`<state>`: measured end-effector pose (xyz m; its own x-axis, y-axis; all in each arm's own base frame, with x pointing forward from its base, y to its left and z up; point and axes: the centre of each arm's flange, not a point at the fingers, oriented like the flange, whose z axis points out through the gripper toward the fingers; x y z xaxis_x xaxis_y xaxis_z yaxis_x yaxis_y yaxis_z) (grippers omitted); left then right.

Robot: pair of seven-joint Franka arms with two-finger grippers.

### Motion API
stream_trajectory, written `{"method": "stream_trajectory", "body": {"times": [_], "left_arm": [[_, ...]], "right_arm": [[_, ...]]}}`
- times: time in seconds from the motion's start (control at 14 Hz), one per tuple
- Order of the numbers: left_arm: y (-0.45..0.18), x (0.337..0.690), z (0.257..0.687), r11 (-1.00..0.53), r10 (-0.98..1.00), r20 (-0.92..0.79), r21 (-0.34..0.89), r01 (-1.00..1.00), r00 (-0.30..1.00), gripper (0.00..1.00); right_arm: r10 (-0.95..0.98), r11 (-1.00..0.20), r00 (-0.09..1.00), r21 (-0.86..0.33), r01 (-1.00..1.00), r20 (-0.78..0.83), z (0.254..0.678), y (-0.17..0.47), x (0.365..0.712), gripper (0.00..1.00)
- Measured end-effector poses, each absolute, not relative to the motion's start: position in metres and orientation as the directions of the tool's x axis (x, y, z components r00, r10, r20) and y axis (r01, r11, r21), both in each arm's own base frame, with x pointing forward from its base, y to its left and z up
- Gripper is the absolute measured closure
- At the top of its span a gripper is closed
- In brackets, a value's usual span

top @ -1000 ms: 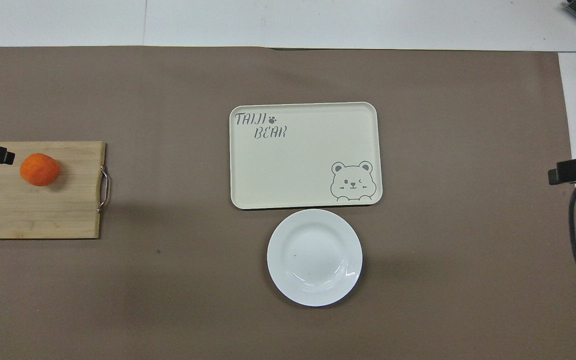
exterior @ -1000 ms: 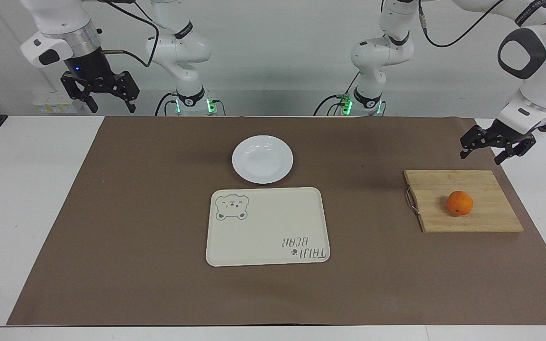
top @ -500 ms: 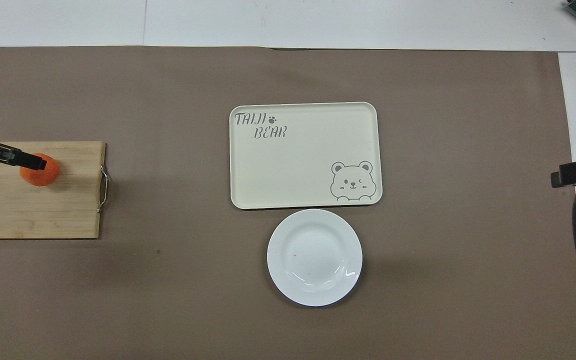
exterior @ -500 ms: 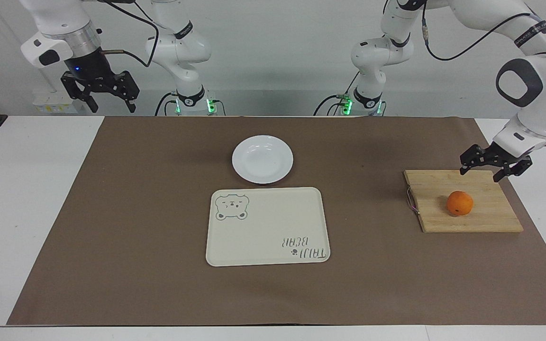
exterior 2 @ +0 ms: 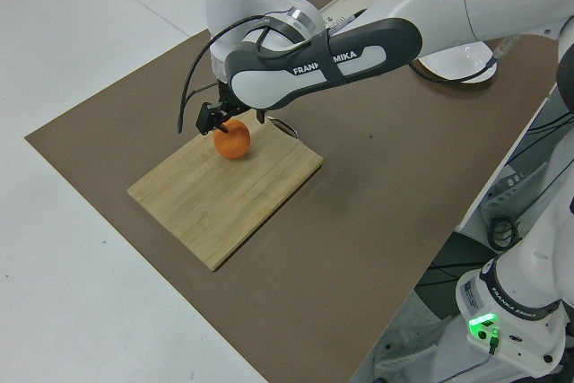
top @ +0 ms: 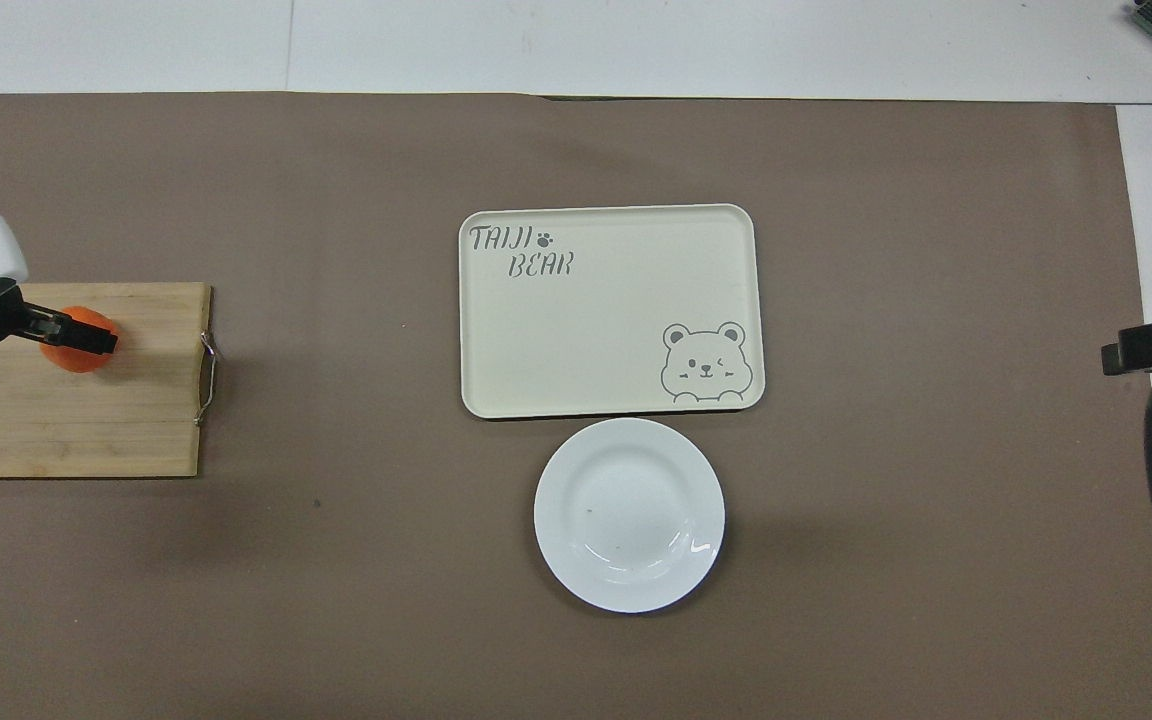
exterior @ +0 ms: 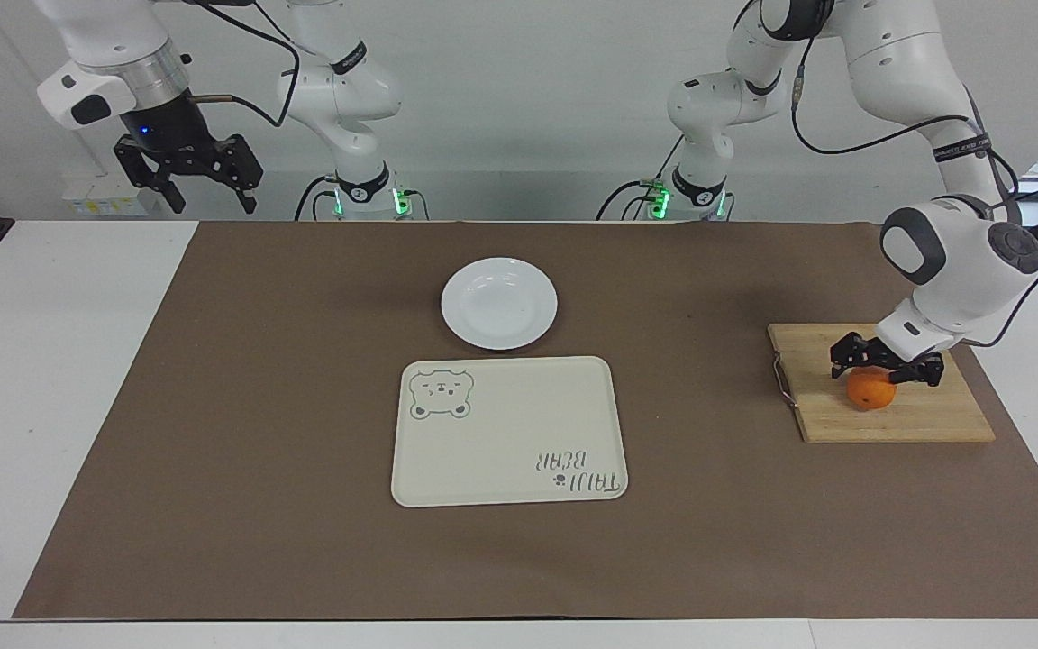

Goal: Place orange and plate with both arms
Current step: 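Move the left gripper to the orange and close on it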

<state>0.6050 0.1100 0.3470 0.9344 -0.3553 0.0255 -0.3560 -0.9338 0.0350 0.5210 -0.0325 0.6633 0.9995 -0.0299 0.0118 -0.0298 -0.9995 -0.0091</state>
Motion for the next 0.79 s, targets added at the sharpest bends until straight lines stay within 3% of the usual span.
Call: {"method": "stream_trajectory", "body": {"times": [0.43,0.79], "left_arm": [[0.118,0.608,0.346,-0.93,-0.368,0.049,-0.003,-0.368,0.929,0.0],[0.139,0.612,0.321,-0.931,-0.364,0.065,-0.044,-0.362,0.929,0.0]], "right_arm": [[-0.03,-1.0,0.999,-0.009,-0.03,0.012,0.664,-0.033,0.521,0.0],[-0.03,-1.0,0.999,-0.009,-0.03,0.012,0.664,-0.033,0.521,0.0]]}}
